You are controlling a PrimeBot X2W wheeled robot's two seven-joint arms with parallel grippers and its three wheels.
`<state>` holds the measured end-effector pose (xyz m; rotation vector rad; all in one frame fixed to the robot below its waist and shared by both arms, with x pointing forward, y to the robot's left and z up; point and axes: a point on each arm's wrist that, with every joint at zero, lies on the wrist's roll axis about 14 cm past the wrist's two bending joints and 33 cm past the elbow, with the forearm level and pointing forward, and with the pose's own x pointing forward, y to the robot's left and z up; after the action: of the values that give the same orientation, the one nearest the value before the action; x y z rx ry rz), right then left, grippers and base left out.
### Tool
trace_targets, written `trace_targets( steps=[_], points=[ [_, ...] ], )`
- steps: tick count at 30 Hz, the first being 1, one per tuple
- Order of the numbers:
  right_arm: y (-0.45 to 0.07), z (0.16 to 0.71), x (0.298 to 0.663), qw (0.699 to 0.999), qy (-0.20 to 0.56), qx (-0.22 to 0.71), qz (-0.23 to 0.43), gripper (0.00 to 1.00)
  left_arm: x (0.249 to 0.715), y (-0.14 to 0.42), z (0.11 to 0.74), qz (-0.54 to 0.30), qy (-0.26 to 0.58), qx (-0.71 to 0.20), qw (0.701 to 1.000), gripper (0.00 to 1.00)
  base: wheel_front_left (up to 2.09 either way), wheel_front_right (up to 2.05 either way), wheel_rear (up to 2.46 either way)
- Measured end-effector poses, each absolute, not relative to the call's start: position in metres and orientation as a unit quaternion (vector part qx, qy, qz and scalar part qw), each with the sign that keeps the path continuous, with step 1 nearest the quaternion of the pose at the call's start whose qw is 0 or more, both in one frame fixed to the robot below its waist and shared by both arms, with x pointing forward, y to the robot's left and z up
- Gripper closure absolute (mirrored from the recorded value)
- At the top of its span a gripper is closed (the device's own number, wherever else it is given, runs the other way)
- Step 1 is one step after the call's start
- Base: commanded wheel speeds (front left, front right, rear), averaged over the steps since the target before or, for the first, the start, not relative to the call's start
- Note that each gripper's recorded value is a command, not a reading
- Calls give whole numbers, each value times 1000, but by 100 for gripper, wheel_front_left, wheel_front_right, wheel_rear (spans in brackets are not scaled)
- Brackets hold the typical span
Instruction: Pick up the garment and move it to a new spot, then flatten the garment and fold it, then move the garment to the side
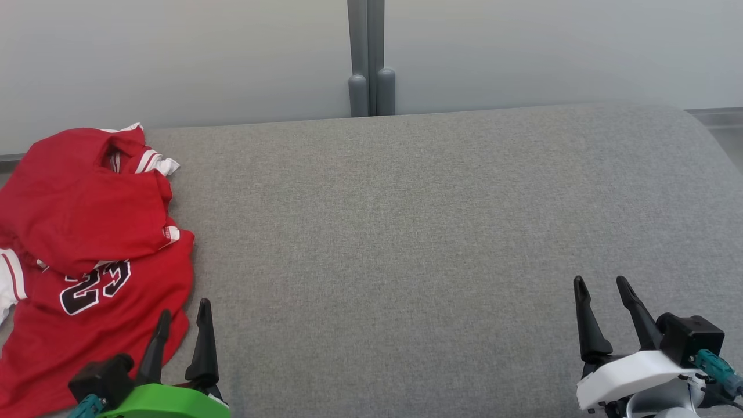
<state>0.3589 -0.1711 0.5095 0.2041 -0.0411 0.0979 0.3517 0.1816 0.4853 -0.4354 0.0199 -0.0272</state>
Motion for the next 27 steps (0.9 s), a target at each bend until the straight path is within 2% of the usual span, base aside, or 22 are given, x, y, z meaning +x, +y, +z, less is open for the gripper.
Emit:
trace_targets(
  steps=[27],
  points=[
    [-165, 513, 355, 997, -41, 8, 67, 0, 344, 177, 481, -36, 7, -116, 993, 0, 0, 0, 0]
  ],
)
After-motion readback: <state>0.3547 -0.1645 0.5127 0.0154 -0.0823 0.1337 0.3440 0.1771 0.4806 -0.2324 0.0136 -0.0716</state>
